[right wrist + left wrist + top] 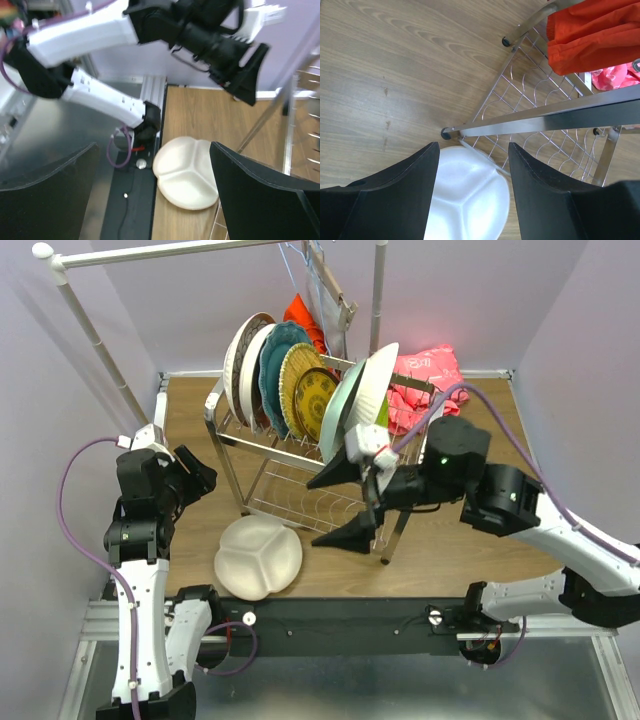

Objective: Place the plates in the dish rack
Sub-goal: Grab a plate with the right arm

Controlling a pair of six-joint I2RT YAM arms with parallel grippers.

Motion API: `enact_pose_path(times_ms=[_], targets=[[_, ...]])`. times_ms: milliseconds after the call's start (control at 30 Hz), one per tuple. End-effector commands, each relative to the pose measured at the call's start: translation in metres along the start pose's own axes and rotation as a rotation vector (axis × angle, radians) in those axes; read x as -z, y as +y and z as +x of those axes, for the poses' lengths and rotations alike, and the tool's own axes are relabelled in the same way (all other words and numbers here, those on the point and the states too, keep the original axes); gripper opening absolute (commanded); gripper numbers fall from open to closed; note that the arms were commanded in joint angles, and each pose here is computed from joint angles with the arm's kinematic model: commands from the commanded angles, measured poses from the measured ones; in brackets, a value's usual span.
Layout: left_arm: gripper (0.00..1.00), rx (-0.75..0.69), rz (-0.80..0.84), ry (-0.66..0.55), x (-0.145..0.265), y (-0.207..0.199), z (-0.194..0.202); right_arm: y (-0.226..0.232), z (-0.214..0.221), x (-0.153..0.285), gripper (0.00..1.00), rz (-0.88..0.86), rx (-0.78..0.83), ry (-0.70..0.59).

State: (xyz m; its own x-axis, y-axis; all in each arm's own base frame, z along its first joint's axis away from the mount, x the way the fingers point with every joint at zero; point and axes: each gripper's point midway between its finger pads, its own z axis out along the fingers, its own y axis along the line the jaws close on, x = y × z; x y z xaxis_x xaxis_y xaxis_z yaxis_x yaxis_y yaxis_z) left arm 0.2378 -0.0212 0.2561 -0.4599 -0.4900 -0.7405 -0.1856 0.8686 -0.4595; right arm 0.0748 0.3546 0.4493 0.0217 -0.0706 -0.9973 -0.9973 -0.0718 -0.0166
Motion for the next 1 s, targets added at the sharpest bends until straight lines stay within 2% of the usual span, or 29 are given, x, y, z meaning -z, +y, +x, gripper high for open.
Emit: enact_pose_path(times_ms=[0, 233, 367, 567, 600, 733, 967], targets=[[0.67, -0.031, 0.024, -0.062, 0.012, -0.009, -0.016, 0.010, 0.045, -0.027, 1.00, -0.002, 0.201, 0.167], [0.67, -0.050, 0.013, -0.090, 0.019, -0.009, -0.024, 0.009, 0.105, -0.060, 1.00, 0.014, 0.344, 0.396], [0.67, -0.058, 0.004, -0.115, 0.024, -0.009, -0.030, 0.017, 0.145, -0.068, 1.00, -0.048, 0.452, 0.513], [0.67, -0.075, -0.018, -0.160, 0.036, -0.009, -0.041, 0.035, 0.185, -0.063, 1.00, -0.195, 0.603, 0.593], [0.68, -0.077, -0.020, -0.171, 0.039, -0.009, -0.044, 0.038, 0.204, -0.064, 1.00, -0.217, 0.623, 0.642], [0.68, -0.075, -0.016, -0.188, 0.043, -0.012, -0.048, 0.026, 0.243, -0.067, 1.00, -0.213, 0.727, 0.770], [0.68, -0.070, -0.038, -0.232, 0.053, -0.009, -0.055, 0.019, 0.286, -0.081, 0.99, -0.228, 0.770, 0.860]])
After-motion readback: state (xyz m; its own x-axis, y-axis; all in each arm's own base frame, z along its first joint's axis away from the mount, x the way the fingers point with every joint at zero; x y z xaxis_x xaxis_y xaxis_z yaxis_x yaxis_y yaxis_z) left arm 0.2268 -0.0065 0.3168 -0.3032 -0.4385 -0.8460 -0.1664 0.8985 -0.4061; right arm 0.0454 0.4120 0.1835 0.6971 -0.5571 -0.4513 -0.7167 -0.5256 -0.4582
